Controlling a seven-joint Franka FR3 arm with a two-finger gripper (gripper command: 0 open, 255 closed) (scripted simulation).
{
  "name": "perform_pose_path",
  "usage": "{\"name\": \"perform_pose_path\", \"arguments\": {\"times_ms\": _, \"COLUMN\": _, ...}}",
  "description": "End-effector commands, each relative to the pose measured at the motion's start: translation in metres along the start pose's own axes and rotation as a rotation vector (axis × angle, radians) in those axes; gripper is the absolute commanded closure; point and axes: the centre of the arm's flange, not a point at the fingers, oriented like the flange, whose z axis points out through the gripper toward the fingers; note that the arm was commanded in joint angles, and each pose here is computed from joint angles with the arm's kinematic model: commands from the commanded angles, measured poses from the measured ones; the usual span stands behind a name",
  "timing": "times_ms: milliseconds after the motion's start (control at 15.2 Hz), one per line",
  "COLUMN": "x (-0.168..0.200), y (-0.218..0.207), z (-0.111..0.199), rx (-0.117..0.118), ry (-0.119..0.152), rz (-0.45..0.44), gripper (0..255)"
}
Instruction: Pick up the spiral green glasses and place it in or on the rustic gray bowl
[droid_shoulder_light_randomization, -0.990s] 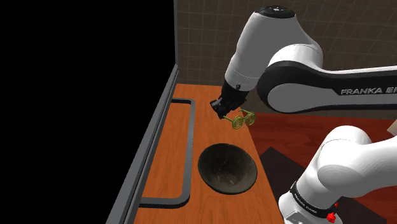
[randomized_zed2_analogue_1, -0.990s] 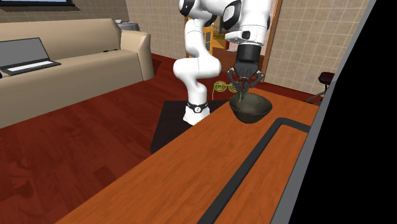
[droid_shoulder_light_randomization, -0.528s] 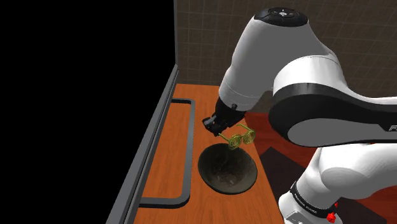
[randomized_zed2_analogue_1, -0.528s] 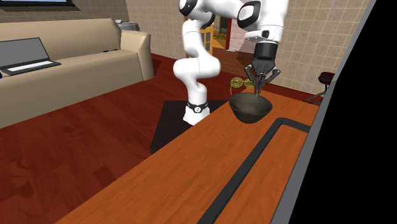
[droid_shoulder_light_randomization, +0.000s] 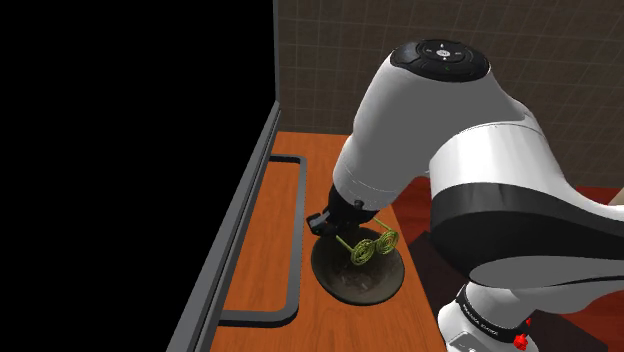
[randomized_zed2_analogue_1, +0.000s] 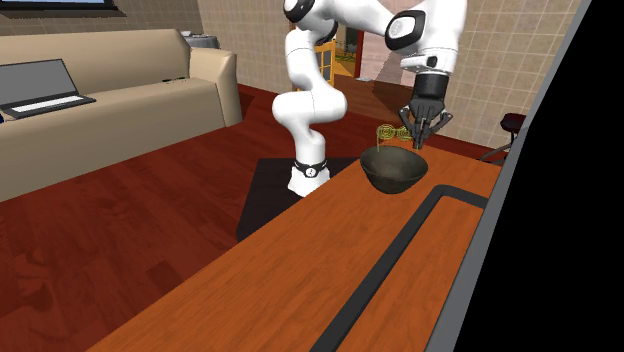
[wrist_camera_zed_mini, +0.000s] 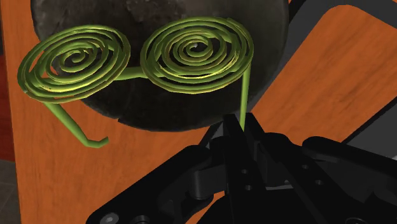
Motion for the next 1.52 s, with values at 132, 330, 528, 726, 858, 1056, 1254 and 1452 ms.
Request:
{"name": "perform_pose_path", "arguments": {"times_ms": 132, "x": -0.008, "y": -0.002, "z": 0.019, "rx": 0.000, "ry": 0.000, "rz": 0.000, "gripper": 255}}
{"name": "perform_pose_path", "arguments": {"times_ms": 330, "x": -0.014, "y": -0.002, "z": 0.034, "rx": 0.000, "ry": 0.000, "rz": 0.000, "gripper": 255}}
{"name": "perform_pose_path", "arguments": {"times_ms": 528, "x": -0.017, "y": -0.003, "z": 0.044, "rx": 0.000, "ry": 0.000, "rz": 0.000, "gripper": 255}}
{"name": "perform_pose_path", "arguments": {"times_ms": 726, "x": -0.017, "y": -0.003, "z": 0.044, "rx": 0.000, "ry": 0.000, "rz": 0.000, "gripper": 255}}
{"name": "perform_pose_path", "arguments": {"times_ms": 858, "x": -0.017, "y": -0.003, "z": 0.044, "rx": 0.000, "ry": 0.000, "rz": 0.000, "gripper": 255}}
{"name": "perform_pose_path", "arguments": {"times_ms": 1056, "x": -0.017, "y": -0.003, "z": 0.044, "rx": 0.000, "ry": 0.000, "rz": 0.000, "gripper": 0}}
{"name": "perform_pose_path", "arguments": {"times_ms": 1254, "x": -0.017, "y": -0.003, "z": 0.044, "rx": 0.000, "ry": 0.000, "rz": 0.000, "gripper": 0}}
{"name": "perform_pose_path", "arguments": {"times_ms": 1452, "x": -0.017, "y": -0.003, "z": 0.031, "rx": 0.000, "ry": 0.000, "rz": 0.000, "gripper": 0}}
